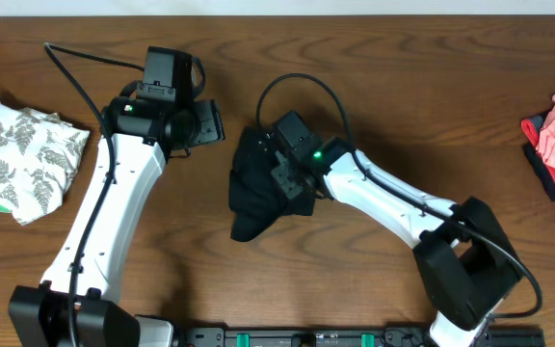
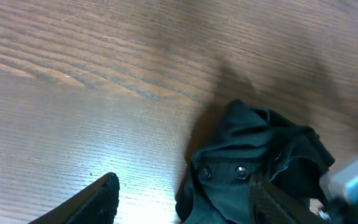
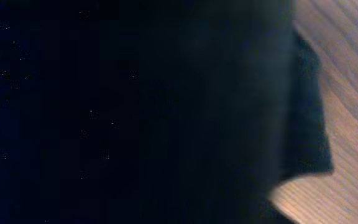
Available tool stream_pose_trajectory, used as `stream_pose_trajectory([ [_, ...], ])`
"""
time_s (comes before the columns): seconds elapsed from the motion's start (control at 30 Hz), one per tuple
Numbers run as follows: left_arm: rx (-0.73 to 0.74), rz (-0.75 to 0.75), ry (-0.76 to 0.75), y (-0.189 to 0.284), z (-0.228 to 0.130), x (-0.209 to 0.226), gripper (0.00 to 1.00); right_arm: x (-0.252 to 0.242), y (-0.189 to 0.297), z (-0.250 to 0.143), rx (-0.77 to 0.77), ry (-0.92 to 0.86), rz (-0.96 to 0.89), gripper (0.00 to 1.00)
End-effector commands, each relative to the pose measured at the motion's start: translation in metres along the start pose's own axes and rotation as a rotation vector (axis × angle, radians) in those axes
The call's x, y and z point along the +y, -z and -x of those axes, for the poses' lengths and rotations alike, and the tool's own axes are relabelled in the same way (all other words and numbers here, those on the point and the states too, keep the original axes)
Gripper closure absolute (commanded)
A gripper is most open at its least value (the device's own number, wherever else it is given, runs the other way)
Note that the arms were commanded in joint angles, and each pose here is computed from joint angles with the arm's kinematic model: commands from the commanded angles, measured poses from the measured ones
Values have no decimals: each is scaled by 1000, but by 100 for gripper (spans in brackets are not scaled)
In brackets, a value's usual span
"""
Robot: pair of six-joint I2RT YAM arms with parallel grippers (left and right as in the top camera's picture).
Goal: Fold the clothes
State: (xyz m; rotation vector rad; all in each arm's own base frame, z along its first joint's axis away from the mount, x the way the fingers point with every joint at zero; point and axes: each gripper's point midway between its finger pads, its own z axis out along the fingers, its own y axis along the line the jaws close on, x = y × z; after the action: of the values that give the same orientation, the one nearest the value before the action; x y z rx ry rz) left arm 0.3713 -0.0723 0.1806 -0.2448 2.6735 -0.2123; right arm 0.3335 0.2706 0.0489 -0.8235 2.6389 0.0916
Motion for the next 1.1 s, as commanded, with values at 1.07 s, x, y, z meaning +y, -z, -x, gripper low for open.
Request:
stream_pose_trajectory([
  [1.07,65,20,-7,-15,-16,7,32,-85,37,-7,-4,-342,-131,72],
])
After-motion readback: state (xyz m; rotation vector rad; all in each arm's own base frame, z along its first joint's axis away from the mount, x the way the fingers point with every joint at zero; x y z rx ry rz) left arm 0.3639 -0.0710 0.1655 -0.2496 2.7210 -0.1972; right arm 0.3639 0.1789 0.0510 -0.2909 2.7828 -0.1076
